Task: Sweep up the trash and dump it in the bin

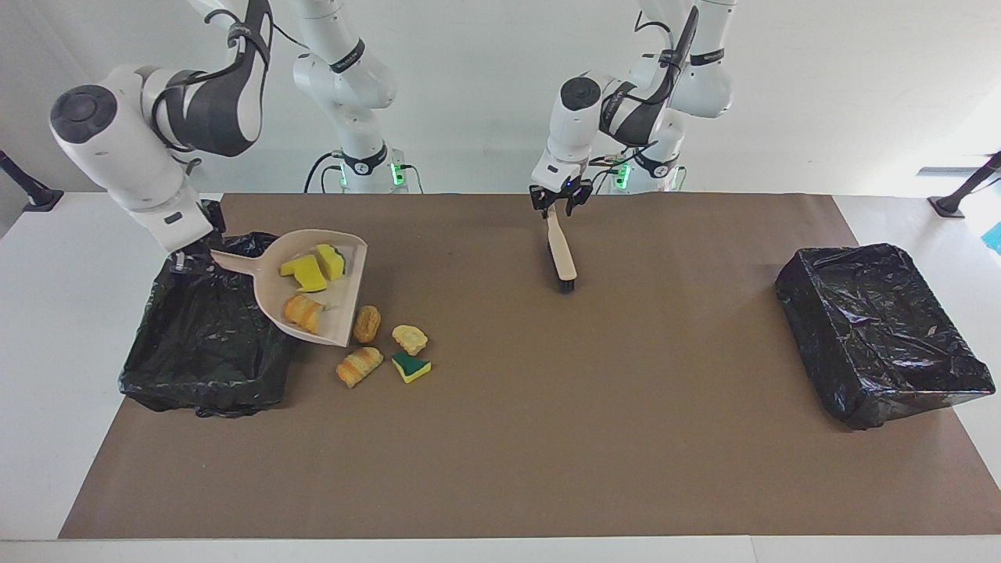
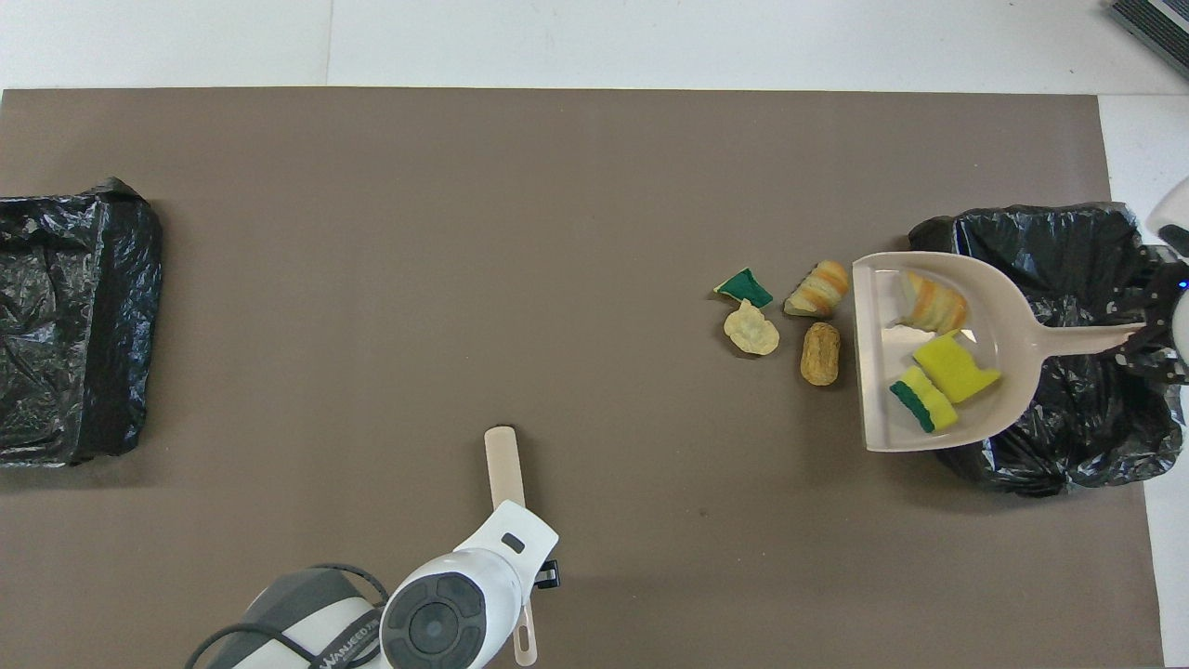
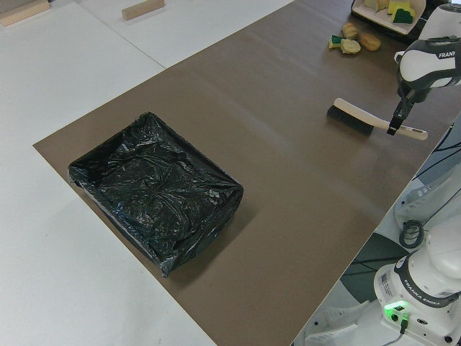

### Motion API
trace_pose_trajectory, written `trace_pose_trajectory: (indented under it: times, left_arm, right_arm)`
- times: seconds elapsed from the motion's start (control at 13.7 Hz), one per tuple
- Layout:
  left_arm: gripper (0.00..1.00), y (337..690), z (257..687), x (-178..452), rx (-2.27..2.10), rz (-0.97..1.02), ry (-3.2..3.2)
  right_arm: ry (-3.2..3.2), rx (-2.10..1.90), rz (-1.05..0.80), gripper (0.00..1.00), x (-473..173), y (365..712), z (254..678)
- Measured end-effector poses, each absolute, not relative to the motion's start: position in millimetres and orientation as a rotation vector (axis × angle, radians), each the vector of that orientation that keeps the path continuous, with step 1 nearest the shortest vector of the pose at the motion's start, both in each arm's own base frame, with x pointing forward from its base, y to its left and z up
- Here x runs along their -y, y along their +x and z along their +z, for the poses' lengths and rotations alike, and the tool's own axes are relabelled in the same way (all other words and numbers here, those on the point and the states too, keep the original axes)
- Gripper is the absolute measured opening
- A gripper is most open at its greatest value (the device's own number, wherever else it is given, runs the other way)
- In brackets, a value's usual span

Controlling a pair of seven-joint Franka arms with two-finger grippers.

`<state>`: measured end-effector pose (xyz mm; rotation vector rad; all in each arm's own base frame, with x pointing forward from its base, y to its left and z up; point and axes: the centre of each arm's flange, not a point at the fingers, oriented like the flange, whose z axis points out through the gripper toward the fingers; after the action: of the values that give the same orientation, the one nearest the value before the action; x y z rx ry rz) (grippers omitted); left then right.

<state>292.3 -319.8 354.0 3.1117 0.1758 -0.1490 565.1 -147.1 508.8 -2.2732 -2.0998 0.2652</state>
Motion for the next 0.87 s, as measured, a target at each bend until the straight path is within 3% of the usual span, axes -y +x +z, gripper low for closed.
trace_pose_trajectory:
  times: [0.15, 0.22, 0.58, 0.87]
  left_arm:
    - [0.96, 328, 371, 301, -0.207, -0.123, 3.084]
    - [1.00, 350, 380, 288, -0.209, -0.111, 3.071]
    - [1.00, 462, 408, 216, -0.147, -0.083, 3.080]
    - [1.00, 529, 429, 173, 0.011, -0.094, 3.098]
  right_arm:
    - [-2.264, 2.119, 0.264, 0.32, 190, 554, 516]
    - [-2.270, 2.123, 0.259, 0.32, 212, 548, 519]
    - [-2.390, 2.148, 0.279, 0.32, 294, 524, 541]
    - [-2.440, 2.205, 0.531, 0.32, 307, 522, 549]
